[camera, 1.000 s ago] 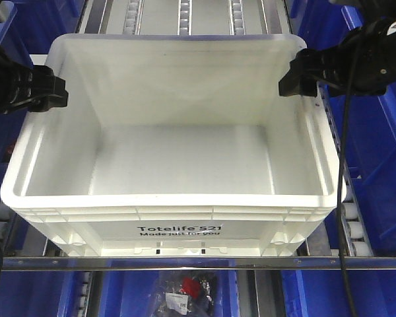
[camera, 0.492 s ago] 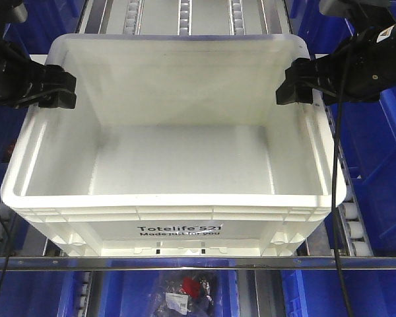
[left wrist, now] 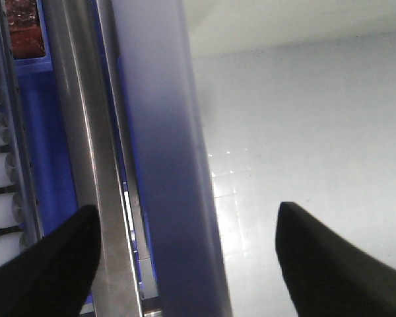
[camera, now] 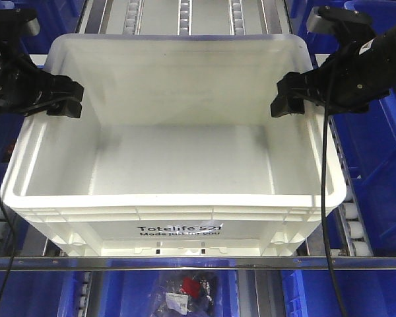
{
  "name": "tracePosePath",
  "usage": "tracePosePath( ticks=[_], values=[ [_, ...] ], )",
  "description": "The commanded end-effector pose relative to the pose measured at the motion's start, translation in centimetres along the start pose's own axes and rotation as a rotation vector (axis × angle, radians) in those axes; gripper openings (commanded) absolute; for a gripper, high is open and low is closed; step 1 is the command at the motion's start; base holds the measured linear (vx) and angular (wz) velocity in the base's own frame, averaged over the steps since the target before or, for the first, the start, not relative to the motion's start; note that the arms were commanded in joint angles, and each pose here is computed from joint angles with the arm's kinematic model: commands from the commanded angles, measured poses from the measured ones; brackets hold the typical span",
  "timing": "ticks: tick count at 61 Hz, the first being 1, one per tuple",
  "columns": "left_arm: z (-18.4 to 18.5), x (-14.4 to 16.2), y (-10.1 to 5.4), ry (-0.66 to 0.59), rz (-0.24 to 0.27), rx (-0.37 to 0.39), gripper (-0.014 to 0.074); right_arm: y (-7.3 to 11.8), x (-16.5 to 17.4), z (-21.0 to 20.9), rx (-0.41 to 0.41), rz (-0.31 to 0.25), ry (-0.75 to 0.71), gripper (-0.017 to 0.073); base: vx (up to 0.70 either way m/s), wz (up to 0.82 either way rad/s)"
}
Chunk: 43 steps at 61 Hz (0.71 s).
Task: Move bin from left to right shelf
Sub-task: 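Close both grippers on the side rims and pull the tote toward the robot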
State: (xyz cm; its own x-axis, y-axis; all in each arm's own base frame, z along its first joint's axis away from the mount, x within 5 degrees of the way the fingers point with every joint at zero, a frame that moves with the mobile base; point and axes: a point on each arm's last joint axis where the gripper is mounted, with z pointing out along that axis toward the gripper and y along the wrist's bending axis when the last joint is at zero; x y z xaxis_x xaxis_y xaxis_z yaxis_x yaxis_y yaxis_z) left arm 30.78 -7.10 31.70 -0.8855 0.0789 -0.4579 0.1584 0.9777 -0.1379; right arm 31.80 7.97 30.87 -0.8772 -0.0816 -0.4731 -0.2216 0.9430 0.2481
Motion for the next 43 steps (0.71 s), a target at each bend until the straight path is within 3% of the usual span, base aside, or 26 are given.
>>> tracePosePath(
  ticks=[1, 29, 38, 43],
  values=[
    [-1.58, -0.91, -0.45, -0.092, -0.006, 0.017, 0.0529, 0.35, -0.94, -1.53, -0.007, -0.014, -0.082, 0.0594, 0.0, 0.0],
    [-1.03, -1.06, -0.4, -0.088, -0.007, 0.016, 0.0497, 0.1, -1.07, -0.56, -0.004, -0.011, -0.065, 0.0588, 0.0, 0.0],
    [-1.03, -1.05, -0.4, -0.087, -0.007, 0.016, 0.0445, 0.11, -1.1, -0.58, -0.005, -0.01, -0.066, 0.0527, 0.0, 0.0],
    [-1.03, -1.05, -0.4, -0.086, -0.007, 0.016, 0.0383, 0.13, -1.1, -0.58, -0.007, -0.009, -0.066, 0.0446, 0.0, 0.0]
  ],
)
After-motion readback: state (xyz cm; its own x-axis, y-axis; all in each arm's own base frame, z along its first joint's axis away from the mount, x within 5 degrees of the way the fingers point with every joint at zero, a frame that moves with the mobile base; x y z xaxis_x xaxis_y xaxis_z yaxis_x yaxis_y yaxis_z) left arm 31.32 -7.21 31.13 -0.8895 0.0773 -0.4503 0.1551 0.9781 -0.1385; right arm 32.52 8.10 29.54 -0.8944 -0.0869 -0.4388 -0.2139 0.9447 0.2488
